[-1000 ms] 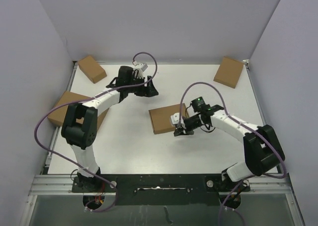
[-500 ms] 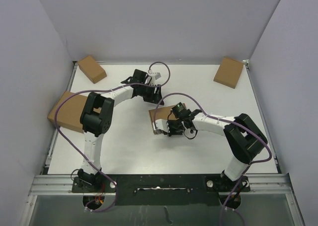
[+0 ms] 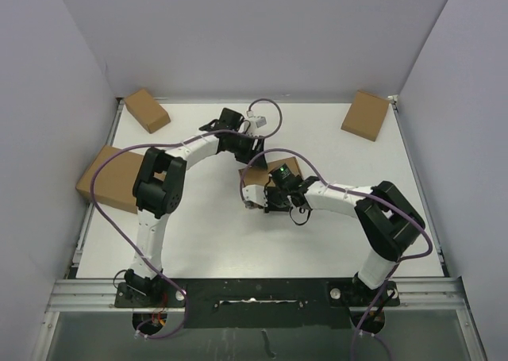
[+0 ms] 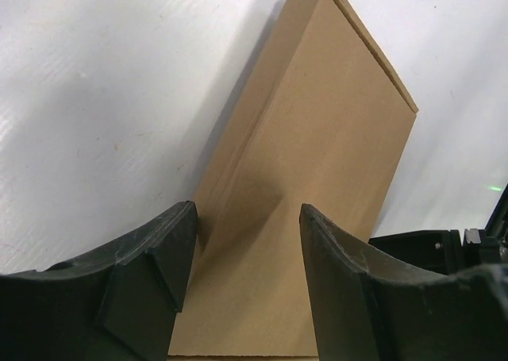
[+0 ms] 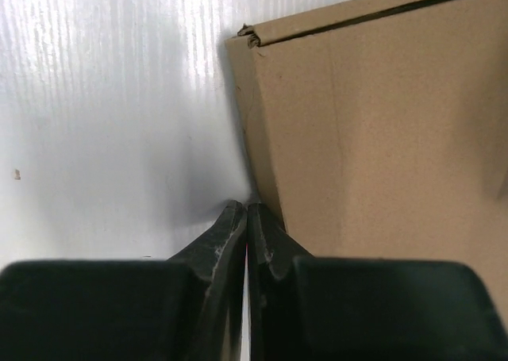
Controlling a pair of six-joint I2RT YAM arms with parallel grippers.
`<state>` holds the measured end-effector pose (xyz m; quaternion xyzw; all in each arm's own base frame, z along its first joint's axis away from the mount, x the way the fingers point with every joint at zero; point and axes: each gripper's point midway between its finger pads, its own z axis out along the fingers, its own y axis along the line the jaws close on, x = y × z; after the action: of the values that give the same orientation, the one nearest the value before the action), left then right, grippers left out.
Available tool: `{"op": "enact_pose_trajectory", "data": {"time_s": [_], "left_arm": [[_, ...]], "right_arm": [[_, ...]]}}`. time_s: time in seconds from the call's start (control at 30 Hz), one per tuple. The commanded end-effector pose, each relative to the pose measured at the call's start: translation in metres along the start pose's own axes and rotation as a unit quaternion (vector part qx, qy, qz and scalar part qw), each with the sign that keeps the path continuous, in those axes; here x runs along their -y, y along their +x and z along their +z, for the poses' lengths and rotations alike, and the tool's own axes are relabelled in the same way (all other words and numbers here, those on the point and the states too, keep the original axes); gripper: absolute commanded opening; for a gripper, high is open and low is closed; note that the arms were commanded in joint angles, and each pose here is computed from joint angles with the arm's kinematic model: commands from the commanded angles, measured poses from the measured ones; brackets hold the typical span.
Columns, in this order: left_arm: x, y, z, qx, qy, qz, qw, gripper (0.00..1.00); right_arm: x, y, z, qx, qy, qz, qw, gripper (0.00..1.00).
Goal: Fold the paper box
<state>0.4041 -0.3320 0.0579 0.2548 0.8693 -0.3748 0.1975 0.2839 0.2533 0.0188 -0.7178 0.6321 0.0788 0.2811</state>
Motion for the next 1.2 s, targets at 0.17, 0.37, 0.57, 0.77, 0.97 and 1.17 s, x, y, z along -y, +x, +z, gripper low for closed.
{"op": "enact_pose_trajectory", "data": {"time_s": [0.17, 0.37, 0.57, 0.77, 0.97, 1.17], "left_arm": [[0.012, -0.032, -0.01, 0.0, -0.019, 0.005, 1.0, 0.63], [0.003, -0.093, -0.067, 0.089, -0.095, 0.007, 0.991, 0.74], [0.04, -0.116, -0.134, 0.219, -0.116, 0.05, 0.967, 0.74], [0.072, -0.077, -0.174, 0.312, -0.082, 0.028, 0.946, 0.79], [0.075, -0.025, -0.201, 0.355, -0.067, -0.023, 0.932, 0.85], [0.074, 0.022, -0.234, 0.419, -0.054, -0.071, 0.904, 0.98]], "right_arm": [[0.009, -0.017, -0.022, 0.047, -0.018, 0.001, 0.999, 0.09], [-0.005, -0.031, -0.05, 0.1, -0.065, -0.021, 0.993, 0.1], [0.024, -0.027, -0.089, 0.13, -0.034, 0.066, 0.989, 0.1], [0.056, -0.012, -0.136, 0.178, 0.024, 0.131, 0.975, 0.1], [0.084, 0.014, -0.198, 0.23, 0.105, 0.198, 0.947, 0.14], [0.096, 0.042, -0.244, 0.251, 0.185, 0.239, 0.92, 0.31]]}}
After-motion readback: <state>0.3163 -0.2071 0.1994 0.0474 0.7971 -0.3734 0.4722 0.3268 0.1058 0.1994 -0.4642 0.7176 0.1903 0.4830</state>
